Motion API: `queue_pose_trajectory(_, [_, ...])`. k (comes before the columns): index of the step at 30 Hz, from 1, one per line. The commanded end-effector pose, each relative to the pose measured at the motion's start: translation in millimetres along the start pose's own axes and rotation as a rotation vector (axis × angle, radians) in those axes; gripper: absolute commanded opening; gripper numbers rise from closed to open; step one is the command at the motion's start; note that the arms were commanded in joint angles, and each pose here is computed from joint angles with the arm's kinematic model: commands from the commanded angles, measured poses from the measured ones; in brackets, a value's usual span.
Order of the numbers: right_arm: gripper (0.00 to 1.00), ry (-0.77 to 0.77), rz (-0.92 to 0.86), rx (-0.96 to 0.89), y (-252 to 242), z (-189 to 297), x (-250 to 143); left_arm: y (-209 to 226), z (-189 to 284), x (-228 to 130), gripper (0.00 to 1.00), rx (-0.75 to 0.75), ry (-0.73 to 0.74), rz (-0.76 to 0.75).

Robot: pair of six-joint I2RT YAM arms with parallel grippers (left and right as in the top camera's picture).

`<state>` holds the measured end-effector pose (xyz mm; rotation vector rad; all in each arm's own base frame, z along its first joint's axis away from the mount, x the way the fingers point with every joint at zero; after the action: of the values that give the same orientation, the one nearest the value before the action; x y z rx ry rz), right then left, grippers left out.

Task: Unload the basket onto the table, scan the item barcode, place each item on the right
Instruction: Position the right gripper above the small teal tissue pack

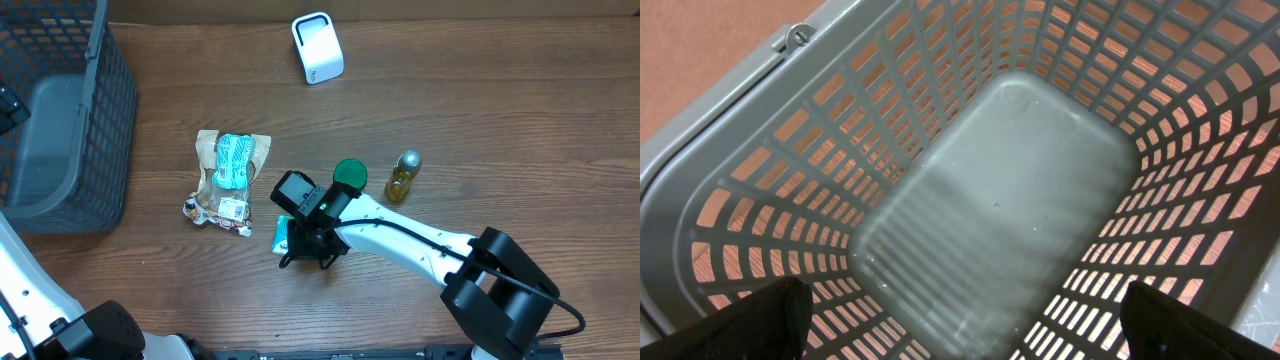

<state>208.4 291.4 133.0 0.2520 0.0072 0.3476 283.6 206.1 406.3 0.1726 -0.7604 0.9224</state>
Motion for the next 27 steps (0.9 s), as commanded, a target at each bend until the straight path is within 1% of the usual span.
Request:
queue_pose_trajectory(1, [0.04, 0.036, -0.007, 0.022, 5, -14, -3, -2, 1, 3, 1.0, -0.012, -0.007, -0.019])
queue_pose_trajectory(7, [0.04, 0.047, -0.008, 0.044, 6, -30, 2, -2, 1, 3, 1.0, -0.012, -0.007, -0.019])
queue_pose_trajectory(11, [0.04, 0.018, -0.013, 0.055, 2, -24, 13, -2, 1, 3, 1.0, -0.012, -0.007, -0.019])
queue_pose_trajectory(13, [0.04, 0.011, 0.016, 0.05, -2, -18, 19, -2, 1, 3, 1.0, -0.012, -0.007, -0.019])
queue_pose_trajectory(16, [0.04, -0.003, 0.034, -0.001, -11, -8, 28, -2, 1, 3, 1.0, -0.012, -0.007, -0.019])
queue_pose_trajectory(22, [0.04, -0.066, 0.171, 0.014, -14, 0, 43, -2, 1, 3, 1.0, -0.012, -0.007, -0.019])
queue_pose_trajectory(27, [0.04, -0.014, 0.254, 0.008, -11, 10, 39, -2, 1, 3, 1.0, -0.012, -0.007, -0.019])
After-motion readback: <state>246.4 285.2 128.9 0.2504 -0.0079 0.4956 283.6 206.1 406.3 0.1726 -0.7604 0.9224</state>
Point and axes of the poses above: each gripper's point midway between its finger pads, its own z axis back along the fingers, its own y axis along the line the jaws close on, x = y × z, the point moved 10 cm from there along z, back along the fingers, and after that the axes turned 15 degrees about z, right-handed, at the moved point
